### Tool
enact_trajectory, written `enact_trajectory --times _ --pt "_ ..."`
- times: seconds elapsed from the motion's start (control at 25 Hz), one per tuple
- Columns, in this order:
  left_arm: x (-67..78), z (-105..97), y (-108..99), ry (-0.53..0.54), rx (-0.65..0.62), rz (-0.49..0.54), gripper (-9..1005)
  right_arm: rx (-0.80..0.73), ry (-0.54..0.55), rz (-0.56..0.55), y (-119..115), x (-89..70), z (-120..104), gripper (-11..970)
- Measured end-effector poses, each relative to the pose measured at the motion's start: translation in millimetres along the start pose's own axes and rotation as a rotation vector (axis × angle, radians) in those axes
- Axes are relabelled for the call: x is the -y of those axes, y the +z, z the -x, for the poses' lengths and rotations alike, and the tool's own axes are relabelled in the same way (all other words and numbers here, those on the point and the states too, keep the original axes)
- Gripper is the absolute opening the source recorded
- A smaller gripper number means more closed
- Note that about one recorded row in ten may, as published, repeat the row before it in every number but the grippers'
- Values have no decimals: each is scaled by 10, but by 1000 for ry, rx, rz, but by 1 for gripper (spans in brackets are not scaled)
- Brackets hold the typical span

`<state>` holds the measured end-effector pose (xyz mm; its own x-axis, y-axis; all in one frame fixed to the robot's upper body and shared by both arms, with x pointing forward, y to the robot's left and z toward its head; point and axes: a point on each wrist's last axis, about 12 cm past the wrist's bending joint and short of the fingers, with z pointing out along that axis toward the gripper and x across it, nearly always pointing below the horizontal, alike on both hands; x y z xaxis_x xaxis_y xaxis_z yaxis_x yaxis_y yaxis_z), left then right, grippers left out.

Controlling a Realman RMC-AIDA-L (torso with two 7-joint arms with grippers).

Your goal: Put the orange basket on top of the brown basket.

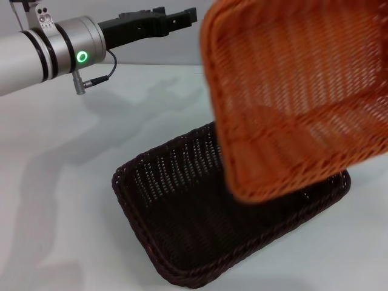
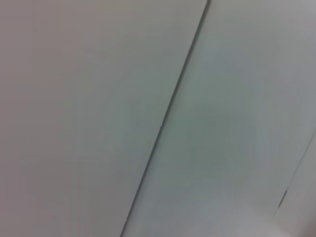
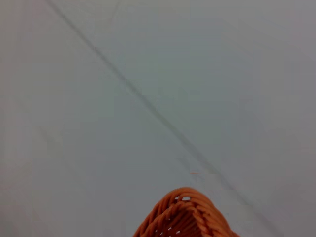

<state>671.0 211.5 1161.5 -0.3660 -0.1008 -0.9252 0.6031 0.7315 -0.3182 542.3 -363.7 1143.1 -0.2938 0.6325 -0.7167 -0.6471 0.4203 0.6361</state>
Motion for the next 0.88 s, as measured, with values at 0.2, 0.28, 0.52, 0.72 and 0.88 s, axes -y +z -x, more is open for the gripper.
enact_trajectory --times 0.2,0.28,0.52,0.72,0.88 --pt "-4 -33 7 -14 -2 5 841 -97 33 29 86 -20 -392 370" --pt "-2 -38 9 -13 -4 5 841 -126 35 33 110 -21 -470 380" --pt "59 -71 63 12 -34 -11 841 -341 71 22 323 9 -842 408" --pt "95 -96 101 15 -46 -18 841 -357 68 -23 275 57 -848 431" --pt "89 -119 77 -19 -28 -22 841 -320 50 -79 144 133 -674 495"
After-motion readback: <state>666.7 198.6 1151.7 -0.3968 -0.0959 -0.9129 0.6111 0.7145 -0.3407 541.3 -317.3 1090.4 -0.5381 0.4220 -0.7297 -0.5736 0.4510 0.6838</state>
